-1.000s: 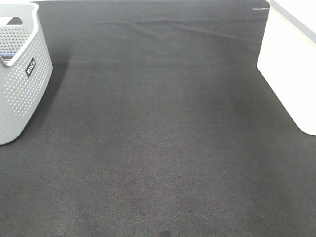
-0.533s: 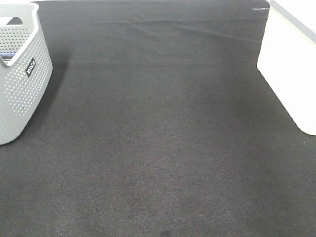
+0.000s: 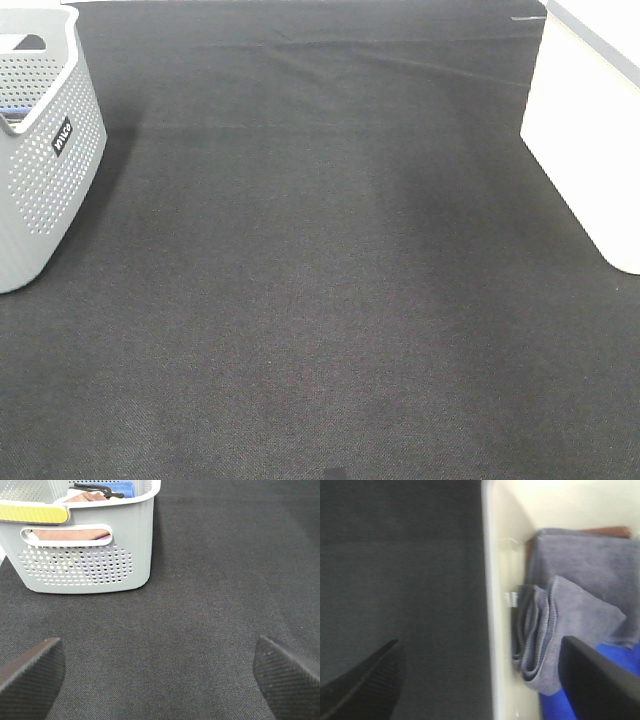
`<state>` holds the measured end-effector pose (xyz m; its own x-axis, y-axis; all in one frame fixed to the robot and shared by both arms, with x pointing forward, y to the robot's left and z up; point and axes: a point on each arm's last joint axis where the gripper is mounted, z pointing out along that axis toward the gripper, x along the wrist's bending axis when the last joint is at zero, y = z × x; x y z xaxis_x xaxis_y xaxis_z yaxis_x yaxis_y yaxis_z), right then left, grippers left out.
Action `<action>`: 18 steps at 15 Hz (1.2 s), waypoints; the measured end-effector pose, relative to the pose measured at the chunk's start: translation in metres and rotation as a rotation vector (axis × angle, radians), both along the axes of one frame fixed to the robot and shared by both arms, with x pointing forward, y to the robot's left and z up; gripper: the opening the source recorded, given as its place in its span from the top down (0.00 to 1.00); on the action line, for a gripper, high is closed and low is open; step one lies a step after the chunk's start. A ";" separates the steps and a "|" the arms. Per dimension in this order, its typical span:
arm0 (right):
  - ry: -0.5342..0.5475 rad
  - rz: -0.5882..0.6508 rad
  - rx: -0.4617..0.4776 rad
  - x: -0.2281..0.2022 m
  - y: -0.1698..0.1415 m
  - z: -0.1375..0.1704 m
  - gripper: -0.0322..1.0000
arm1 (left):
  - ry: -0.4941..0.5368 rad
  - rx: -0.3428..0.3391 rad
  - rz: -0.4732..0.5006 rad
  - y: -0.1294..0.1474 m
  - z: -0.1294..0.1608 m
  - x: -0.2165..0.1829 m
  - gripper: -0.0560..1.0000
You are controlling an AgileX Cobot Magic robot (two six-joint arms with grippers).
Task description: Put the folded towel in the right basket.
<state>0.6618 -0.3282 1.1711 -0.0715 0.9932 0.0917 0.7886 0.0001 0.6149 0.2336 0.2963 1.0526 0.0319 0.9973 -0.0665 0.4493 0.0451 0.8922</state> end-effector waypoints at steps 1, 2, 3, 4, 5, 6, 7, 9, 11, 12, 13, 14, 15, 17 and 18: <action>-0.016 0.016 -0.017 -0.011 0.018 0.012 0.21 | 0.000 0.000 0.000 0.000 0.000 0.000 0.03; -0.016 0.020 -0.025 -0.015 0.022 0.014 0.21 | 0.000 0.000 0.000 0.000 0.000 0.000 0.03; -0.011 0.030 -0.033 -0.030 0.030 0.019 0.21 | 0.000 0.000 0.000 0.000 0.000 0.000 0.03; -0.006 0.032 -0.032 -0.042 0.032 0.022 0.21 | 0.000 0.000 0.000 0.000 0.000 0.000 0.03; 0.016 0.031 -0.034 -0.054 0.032 0.020 0.21 | 0.000 0.000 0.000 0.000 0.000 0.000 0.03; 0.038 0.030 -0.038 -0.068 0.032 0.017 0.21 | 0.000 0.000 0.000 0.000 0.000 0.000 0.03; 0.068 0.030 -0.039 -0.084 0.032 0.012 0.21 | 0.000 0.000 0.000 0.000 0.000 0.000 0.03; 0.126 0.032 -0.032 -0.118 0.033 -0.001 0.21 | 0.000 0.000 0.000 0.000 0.000 0.000 0.03; 0.222 0.035 -0.021 -0.162 0.035 -0.029 0.21 | 0.000 0.000 0.000 0.000 0.000 0.000 0.03; 0.250 0.035 -0.020 -0.181 0.035 -0.039 0.21 | 0.000 0.000 0.000 0.000 0.000 0.000 0.03; 0.288 0.036 -0.019 -0.198 0.036 -0.053 0.21 | 0.000 0.000 0.000 0.000 0.000 0.000 0.03; 0.313 0.036 -0.018 -0.218 0.036 -0.065 0.21 | 0.000 0.000 0.000 0.000 0.000 0.000 0.03; 0.331 0.036 -0.017 -0.235 0.037 -0.075 0.21 | 0.000 0.000 0.000 0.000 0.000 0.000 0.03; 0.346 0.037 -0.016 -0.272 0.038 -0.094 0.21 | 0.000 0.000 0.000 0.000 0.000 0.000 0.03; 0.345 0.037 -0.017 -0.289 0.038 -0.103 0.21 | 0.000 0.000 0.000 0.000 0.000 0.000 0.03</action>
<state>0.3732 -0.2904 1.0685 -0.0749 0.9922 0.0998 0.9492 0.0403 0.3120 0.2336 0.2963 1.0526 0.0319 0.9973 -0.0665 0.4493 0.0451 0.8922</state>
